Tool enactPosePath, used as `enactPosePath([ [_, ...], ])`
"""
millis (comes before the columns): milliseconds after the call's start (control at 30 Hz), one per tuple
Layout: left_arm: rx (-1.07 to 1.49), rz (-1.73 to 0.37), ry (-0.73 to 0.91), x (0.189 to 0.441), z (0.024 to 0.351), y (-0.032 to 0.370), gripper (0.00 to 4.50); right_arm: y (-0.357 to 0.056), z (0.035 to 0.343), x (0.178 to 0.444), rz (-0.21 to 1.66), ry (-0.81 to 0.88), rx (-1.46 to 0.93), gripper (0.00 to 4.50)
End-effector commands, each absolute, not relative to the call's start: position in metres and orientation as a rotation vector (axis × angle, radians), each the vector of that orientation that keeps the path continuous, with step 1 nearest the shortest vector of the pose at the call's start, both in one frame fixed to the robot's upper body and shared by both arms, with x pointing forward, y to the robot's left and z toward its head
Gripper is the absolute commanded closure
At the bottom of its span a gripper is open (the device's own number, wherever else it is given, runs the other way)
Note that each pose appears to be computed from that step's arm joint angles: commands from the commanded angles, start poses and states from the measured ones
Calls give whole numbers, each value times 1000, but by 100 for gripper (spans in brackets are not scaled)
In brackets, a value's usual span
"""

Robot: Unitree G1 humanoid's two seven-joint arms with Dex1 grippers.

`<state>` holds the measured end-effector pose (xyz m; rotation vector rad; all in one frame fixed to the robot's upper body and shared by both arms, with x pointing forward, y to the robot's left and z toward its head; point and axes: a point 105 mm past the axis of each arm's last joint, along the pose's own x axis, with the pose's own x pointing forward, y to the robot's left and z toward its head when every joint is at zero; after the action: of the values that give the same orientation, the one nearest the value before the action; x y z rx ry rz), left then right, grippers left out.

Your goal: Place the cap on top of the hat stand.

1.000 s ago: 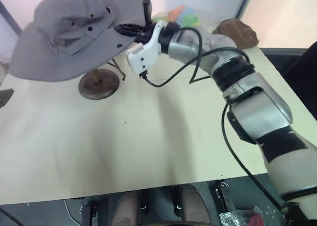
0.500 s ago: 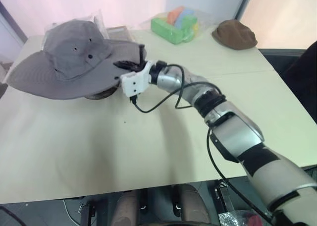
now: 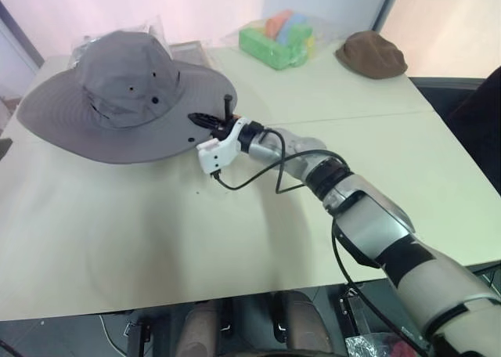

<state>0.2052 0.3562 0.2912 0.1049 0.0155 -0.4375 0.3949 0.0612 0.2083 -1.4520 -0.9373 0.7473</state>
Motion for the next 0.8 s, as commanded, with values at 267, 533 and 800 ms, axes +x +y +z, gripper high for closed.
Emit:
enactPosePath([
  [267,166,-454,61,212,282,354,0,37,223,377,760,-1052,-1521,55],
  [533,183,-419,101,208,275,368,0,-68,220,349,809,-902,-1563,55],
  [800,192,-418,121,194,270,376,0,-150,279,344,1065,-213,-728,55],
])
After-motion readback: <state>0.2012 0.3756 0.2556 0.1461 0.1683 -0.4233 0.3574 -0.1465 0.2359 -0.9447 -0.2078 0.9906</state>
